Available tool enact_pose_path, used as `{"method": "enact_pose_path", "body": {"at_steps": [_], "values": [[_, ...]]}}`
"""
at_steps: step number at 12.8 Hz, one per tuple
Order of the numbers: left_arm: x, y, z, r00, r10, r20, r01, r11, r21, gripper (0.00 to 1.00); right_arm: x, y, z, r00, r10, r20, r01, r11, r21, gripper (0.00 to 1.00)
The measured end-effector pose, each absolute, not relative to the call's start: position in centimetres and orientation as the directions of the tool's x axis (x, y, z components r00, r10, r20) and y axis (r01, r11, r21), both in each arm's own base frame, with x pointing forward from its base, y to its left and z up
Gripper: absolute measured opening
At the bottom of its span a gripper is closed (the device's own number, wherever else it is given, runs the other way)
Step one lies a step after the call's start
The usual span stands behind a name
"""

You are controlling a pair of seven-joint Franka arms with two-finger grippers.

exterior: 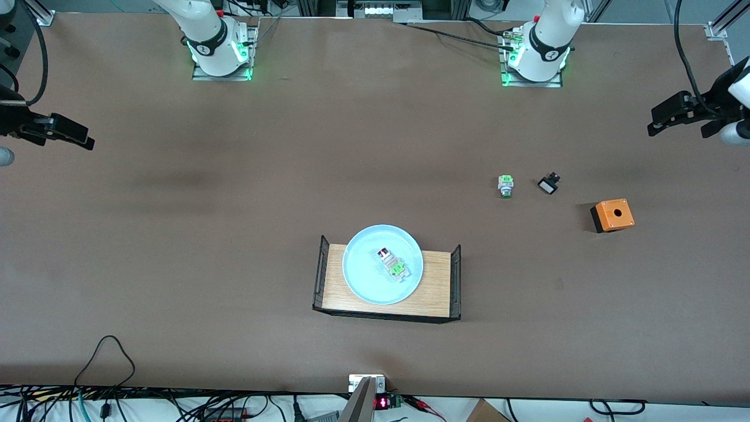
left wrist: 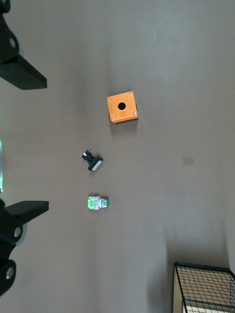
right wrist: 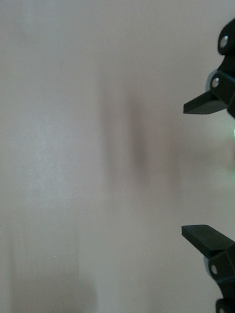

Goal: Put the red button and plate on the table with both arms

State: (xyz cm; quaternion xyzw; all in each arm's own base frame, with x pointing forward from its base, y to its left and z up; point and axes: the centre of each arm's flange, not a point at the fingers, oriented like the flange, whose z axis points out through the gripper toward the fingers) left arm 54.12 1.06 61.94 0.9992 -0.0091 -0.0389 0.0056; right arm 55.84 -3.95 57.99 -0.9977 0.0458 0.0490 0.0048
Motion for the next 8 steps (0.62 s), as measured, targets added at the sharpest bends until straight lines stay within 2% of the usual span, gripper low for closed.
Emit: {"method": "enact_pose_path", "body": {"at_steps": [4,8], "values": [[54.6,0.8,60.5,0.993,-0.025,-0.118,-0.023,-1.0,0.012,1.0,55.9,-3.9,57.9,0.988,-0.12,-0.102,-0.122,-0.992,-0.015,1.0],[55.3,-3.1,57.7,0.979,-0.037,-0.201,-0.034,-0.999,0.018,1.0,56.0,-2.7,57.9,0.957,-0.267,-0.112,-0.272,-0.962,-0.035,1.0]]}}
